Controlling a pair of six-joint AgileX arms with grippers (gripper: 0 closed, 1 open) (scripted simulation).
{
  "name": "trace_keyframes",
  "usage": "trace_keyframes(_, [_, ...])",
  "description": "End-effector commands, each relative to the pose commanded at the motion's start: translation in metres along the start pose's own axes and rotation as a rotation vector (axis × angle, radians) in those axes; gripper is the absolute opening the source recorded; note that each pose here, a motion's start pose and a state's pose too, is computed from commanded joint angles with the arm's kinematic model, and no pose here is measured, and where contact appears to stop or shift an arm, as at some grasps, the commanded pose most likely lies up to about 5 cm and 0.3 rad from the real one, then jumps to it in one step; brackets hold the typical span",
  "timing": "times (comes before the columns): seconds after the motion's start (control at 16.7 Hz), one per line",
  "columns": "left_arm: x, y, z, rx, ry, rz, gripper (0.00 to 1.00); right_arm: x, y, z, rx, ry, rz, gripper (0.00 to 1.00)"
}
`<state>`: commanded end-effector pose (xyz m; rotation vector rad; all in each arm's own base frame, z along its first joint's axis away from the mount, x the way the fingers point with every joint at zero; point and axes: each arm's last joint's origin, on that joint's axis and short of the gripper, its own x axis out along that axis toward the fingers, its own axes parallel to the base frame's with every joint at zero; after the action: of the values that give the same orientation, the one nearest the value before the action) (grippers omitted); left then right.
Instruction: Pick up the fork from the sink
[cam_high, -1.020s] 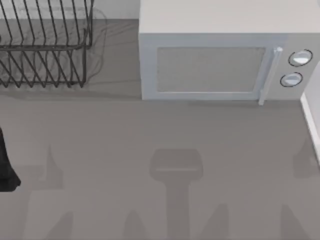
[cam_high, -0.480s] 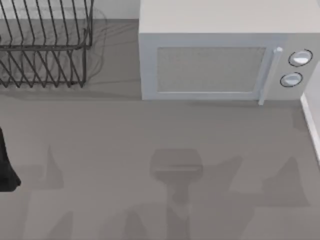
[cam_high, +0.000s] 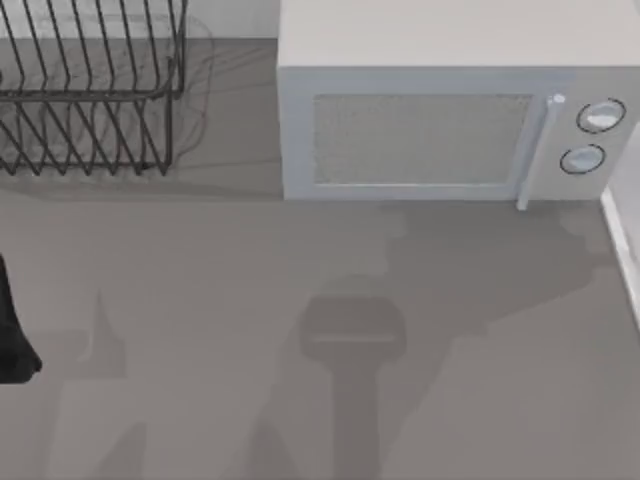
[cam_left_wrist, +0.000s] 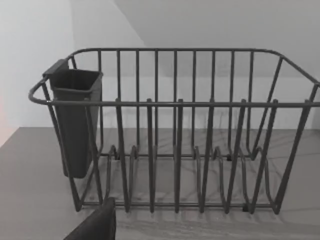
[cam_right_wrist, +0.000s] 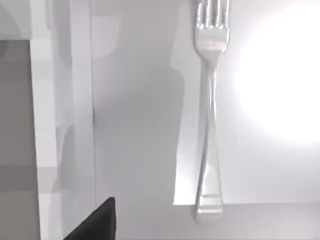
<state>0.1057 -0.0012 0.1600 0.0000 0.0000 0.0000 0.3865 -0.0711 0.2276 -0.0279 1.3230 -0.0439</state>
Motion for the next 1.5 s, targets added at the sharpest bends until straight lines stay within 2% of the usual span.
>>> trace_keyframes(0.36, [0.0, 0.0, 0.0, 0.0, 0.0, 0.0, 1.0, 0.071, -0.019, 0.032, -0.001, 0.221, 0.04, 1.0])
trace_keyframes(0.9, [0.0, 0.0, 0.0, 0.0, 0.0, 0.0, 1.0, 0.087, -0.019, 0.034, -0.005, 0.251, 0.047, 1.0])
trace_keyframes(1.5, [0.0, 0.0, 0.0, 0.0, 0.0, 0.0, 1.0, 0.22, -0.015, 0.0, -0.001, 0.244, 0.045, 1.0])
